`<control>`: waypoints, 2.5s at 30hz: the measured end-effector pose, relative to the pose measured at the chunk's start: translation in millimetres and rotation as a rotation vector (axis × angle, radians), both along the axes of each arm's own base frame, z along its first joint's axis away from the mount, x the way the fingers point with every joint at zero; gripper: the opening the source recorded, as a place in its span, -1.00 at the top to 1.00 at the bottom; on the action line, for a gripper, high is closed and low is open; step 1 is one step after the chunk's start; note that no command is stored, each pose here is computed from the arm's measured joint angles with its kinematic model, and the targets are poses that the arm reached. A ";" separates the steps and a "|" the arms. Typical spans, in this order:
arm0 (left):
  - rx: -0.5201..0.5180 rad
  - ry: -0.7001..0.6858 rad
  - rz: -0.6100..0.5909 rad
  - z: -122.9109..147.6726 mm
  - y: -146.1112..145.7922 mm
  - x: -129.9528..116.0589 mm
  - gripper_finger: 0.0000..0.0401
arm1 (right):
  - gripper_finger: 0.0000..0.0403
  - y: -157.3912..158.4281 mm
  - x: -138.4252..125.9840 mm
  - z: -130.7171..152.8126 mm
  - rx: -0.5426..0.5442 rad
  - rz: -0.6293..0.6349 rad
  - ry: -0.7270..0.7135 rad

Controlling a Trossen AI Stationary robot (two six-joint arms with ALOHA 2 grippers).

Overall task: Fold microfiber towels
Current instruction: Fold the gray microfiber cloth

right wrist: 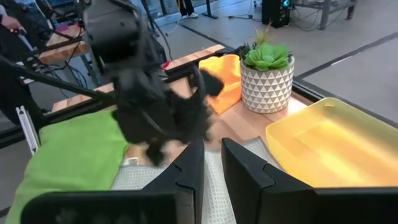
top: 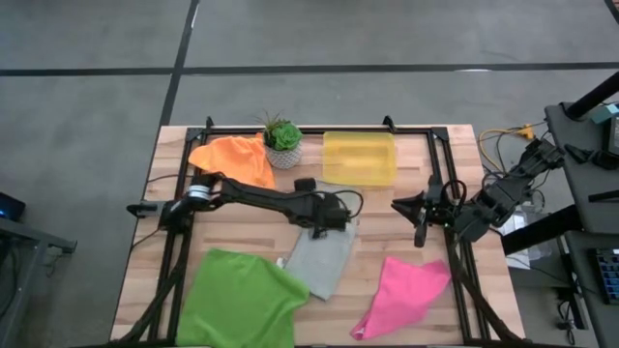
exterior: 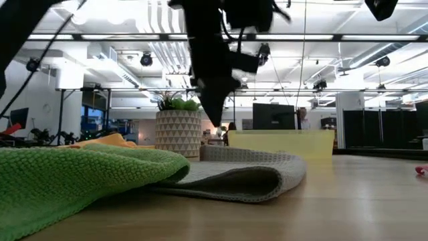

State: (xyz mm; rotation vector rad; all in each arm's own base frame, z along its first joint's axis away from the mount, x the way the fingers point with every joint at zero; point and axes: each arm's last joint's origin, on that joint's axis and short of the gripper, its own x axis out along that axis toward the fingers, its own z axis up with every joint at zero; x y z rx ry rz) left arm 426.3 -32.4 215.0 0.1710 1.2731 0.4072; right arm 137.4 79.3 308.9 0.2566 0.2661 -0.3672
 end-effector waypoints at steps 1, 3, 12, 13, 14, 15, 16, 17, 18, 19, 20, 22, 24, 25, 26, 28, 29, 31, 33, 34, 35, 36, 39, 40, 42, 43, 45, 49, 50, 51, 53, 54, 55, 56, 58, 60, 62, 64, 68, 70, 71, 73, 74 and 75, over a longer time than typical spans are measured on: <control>-0.100 -0.008 -0.102 -1.0 -6.8 -3.0 1.00 | 0.74 0.6 0.6 -0.7 -0.002 0.003 0.004; -0.278 -0.047 -0.298 -6.5 -21.9 -9.9 1.00 | 0.74 1.8 2.1 -1.9 -0.008 0.003 0.012; -0.447 -0.101 -0.431 -53.4 -56.6 -29.6 1.00 | 0.74 5.8 6.8 -6.6 -0.021 0.013 0.041; -0.466 -0.100 -0.419 -58.7 -58.3 -28.0 1.00 | 0.74 6.0 6.8 -6.7 -0.017 0.021 0.044; -0.482 -0.115 -0.418 -60.8 -60.0 -25.4 1.00 | 0.74 6.1 6.8 -6.8 -0.015 0.023 0.045; -0.502 -0.132 -0.430 -60.2 -61.9 -22.3 1.00 | 0.74 6.4 7.1 -7.0 -0.012 0.024 0.046; -0.515 -0.142 -0.441 -61.8 -64.2 -19.5 1.00 | 0.74 6.5 7.2 -7.0 -0.010 0.026 0.046; -0.524 -0.151 -0.448 -64.4 -65.3 -16.7 1.00 | 0.74 6.8 7.4 -7.2 -0.010 0.027 0.048; -0.534 -0.171 -0.458 -64.3 -66.3 -14.0 1.00 | 0.74 7.0 7.4 -7.4 -0.007 0.032 0.049; -0.550 -0.187 -0.470 -65.8 -67.2 -11.6 1.00 | 0.74 7.2 7.5 -7.4 -0.003 0.036 0.050; -0.567 -0.201 -0.485 -68.3 -68.4 -9.1 1.00 | 0.74 7.3 7.5 -7.4 0.001 0.039 0.050; -0.599 -0.232 -0.507 -70.3 -69.5 -5.3 1.00 | 0.74 7.4 7.6 -7.6 0.012 0.037 0.048; -0.619 -0.276 -0.524 -73.7 -70.0 0.4 1.00 | 0.74 7.5 7.6 -7.6 0.024 0.036 0.047; -0.619 -0.291 -0.526 -75.1 -70.4 2.2 1.00 | 0.74 7.5 7.5 -7.7 0.030 0.037 0.046; -0.619 -0.310 -0.527 -76.4 -70.0 4.5 1.00 | 0.74 7.6 7.5 -7.6 0.034 0.037 0.045; -0.618 -0.353 -0.534 -76.9 -70.7 10.1 1.00 | 0.74 7.8 7.5 -7.7 0.041 0.038 0.044; -0.618 -0.365 -0.534 -76.2 -70.6 11.5 1.00 | 0.74 7.9 7.6 -7.4 0.045 0.038 0.040; -0.612 -0.389 -0.533 -73.7 -68.9 14.2 1.00 | 0.74 8.0 7.7 -7.1 0.048 0.039 0.037; -0.593 -0.411 -0.520 -66.1 -66.2 14.7 1.00 | 0.74 8.4 8.0 -6.6 0.054 0.044 0.033; -0.595 -0.418 -0.510 -60.1 -65.0 13.4 1.00 | 0.74 8.8 8.3 -6.1 0.061 0.049 0.029; -0.593 -0.438 -0.510 -52.3 -64.1 12.7 1.00 | 0.74 9.2 8.6 -5.5 0.070 0.056 0.024; -0.587 -0.458 -0.512 -42.5 -63.5 11.1 1.00 | 0.74 9.9 9.1 -4.9 0.079 0.065 0.021; -0.545 -0.435 -0.552 -17.1 -64.2 -2.4 1.00 | 0.74 15.3 13.4 -5.7 0.122 0.138 0.027; -0.519 -0.404 -0.574 -11.1 -66.5 -10.1 1.00 | 0.74 18.1 15.1 -7.8 0.139 0.179 0.044; -0.476 -0.309 -0.614 -8.1 -72.5 -27.4 1.00 | 0.73 25.9 21.2 -14.4 0.173 0.264 0.088; -0.464 -0.291 -0.640 -6.0 -76.6 -34.2 1.00 | 0.71 30.5 25.1 -18.4 0.188 0.303 0.110; -0.445 -0.257 -0.678 -4.3 -84.4 -49.7 1.00 | 0.65 41.5 33.9 -32.6 0.186 0.361 0.190; -0.435 -0.244 -0.750 -9.3 -98.1 -67.6 1.00 | 0.44 66.1 56.5 -63.1 0.154 0.432 0.304; -0.435 -0.234 -0.758 -12.7 -99.8 -70.3 1.00 | 0.38 71.7 61.6 -70.6 0.139 0.452 0.327; -0.434 -0.235 -0.766 -16.6 -100.8 -71.9 1.00 | 0.32 77.5 65.9 -78.9 0.116 0.469 0.356; -0.432 -0.268 -0.775 -20.9 -101.6 -71.9 1.00 | 0.20 89.3 75.9 -90.4 0.081 0.500 0.385; -0.431 -0.282 -0.779 -21.6 -102.3 -71.7 1.00 | 0.15 95.0 80.1 -94.6 0.065 0.512 0.393; -0.429 -0.296 -0.787 -21.6 -102.9 -71.1 0.98 | 0.10 100.0 84.0 -98.9 0.045 0.521 0.408; -0.422 -0.311 -0.802 -21.0 -103.6 -70.2 0.96 | 0.07 105.5 89.2 -102.6 0.030 0.526 0.422; -0.407 -0.342 -0.836 -19.1 -105.6 -68.4 0.87 | 0.02 117.2 99.0 -109.2 0.005 0.548 0.448; -0.392 -0.383 -0.869 -17.2 -107.8 -65.4 0.75 | 0.01 129.7 109.3 -114.8 -0.038 0.609 0.483; -0.387 -0.410 -0.882 -15.9 -109.9 -64.1 0.60 | 0.02 144.8 119.1 -120.1 -0.096 0.694 0.506; -0.383 -0.432 -0.891 -18.3 -111.4 -61.4 0.46 | 0.04 157.9 127.4 -128.0 -0.157 0.750 0.547; -0.378 -0.409 -0.903 -24.8 -112.1 -64.2 0.19 | 0.11 172.0 139.7 -144.6 -0.239 0.755 0.687; -0.378 -0.419 -0.905 -26.7 -112.0 -64.7 0.09 | 0.15 174.4 144.7 -152.7 -0.268 0.745 0.740; -0.378 -0.415 -0.904 -27.9 -111.9 -65.5 0.05 | 0.16 175.6 148.0 -157.2 -0.280 0.746 0.749; -0.380 -0.402 -0.903 -30.2 -111.8 -67.0 -0.01 | 0.20 177.8 152.8 -165.5 -0.298 0.751 0.765; -0.380 -0.404 -0.904 -30.3 -112.0 -67.1 -0.03 | 0.22 178.2 155.0 -169.6 -0.303 0.749 0.777; -0.380 -0.405 -0.906 -30.4 -112.5 -67.2 -0.04 | 0.25 179.2 156.6 -172.9 -0.306 0.748 0.784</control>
